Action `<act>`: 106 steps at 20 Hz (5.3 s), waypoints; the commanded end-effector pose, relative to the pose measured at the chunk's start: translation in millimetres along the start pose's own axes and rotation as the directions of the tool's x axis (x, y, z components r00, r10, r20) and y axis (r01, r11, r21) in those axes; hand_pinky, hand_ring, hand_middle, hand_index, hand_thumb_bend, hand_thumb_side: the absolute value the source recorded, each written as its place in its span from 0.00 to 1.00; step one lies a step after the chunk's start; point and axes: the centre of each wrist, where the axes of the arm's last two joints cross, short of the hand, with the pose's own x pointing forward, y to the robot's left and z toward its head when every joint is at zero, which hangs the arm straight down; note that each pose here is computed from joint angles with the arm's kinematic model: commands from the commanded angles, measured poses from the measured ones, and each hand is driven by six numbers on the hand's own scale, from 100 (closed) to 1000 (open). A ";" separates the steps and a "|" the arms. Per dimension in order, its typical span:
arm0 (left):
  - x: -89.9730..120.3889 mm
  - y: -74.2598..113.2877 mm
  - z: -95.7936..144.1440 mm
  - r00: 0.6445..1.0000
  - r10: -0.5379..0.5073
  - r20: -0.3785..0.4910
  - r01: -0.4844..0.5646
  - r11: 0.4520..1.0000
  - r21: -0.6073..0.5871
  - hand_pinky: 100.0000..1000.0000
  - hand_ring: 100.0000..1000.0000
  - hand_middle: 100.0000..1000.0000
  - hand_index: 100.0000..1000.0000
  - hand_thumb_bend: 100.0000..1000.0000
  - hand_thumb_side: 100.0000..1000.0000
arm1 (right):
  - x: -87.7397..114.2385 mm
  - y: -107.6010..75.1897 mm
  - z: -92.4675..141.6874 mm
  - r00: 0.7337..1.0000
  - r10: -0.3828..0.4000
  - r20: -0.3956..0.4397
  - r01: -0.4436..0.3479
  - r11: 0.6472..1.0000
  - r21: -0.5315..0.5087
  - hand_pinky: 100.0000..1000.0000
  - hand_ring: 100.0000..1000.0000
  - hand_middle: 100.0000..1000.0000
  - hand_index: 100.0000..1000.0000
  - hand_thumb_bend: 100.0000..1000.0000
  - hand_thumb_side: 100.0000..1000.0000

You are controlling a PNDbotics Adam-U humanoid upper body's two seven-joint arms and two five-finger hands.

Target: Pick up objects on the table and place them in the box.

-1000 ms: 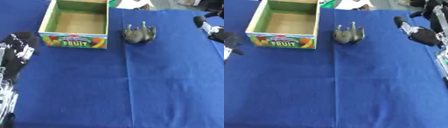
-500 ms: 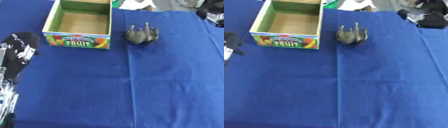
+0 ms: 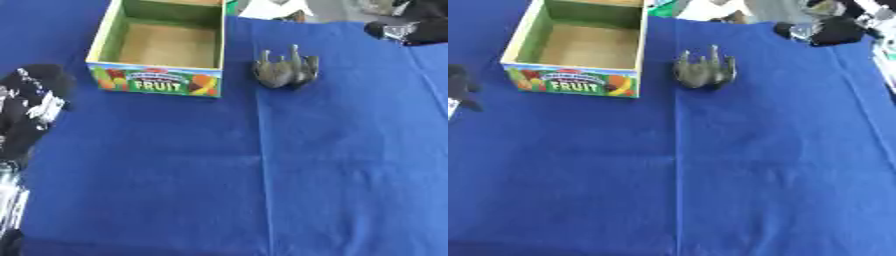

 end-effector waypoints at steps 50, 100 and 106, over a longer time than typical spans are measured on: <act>12.9 -3.2 -9.4 0.999 -0.004 0.051 0.007 0.998 -0.061 0.42 0.59 0.54 0.65 0.54 0.44 | 6.9 78.3 -55.7 0.983 0.176 -0.046 -0.165 0.969 0.184 0.72 0.88 0.82 0.88 0.52 0.41; 17.0 -24.6 -14.5 0.997 0.049 0.067 -0.037 0.984 -0.171 0.42 0.59 0.53 0.66 0.53 0.44 | 134.1 52.1 -136.8 0.933 0.206 0.295 -0.198 0.979 -0.057 0.32 0.41 0.35 0.44 0.00 0.00; 25.3 -33.9 -20.6 0.992 0.081 0.100 -0.059 0.977 -0.204 0.42 0.59 0.53 0.66 0.54 0.43 | 127.2 76.3 -134.1 0.942 0.195 0.272 -0.206 0.979 0.011 0.37 0.45 0.37 0.47 0.00 0.00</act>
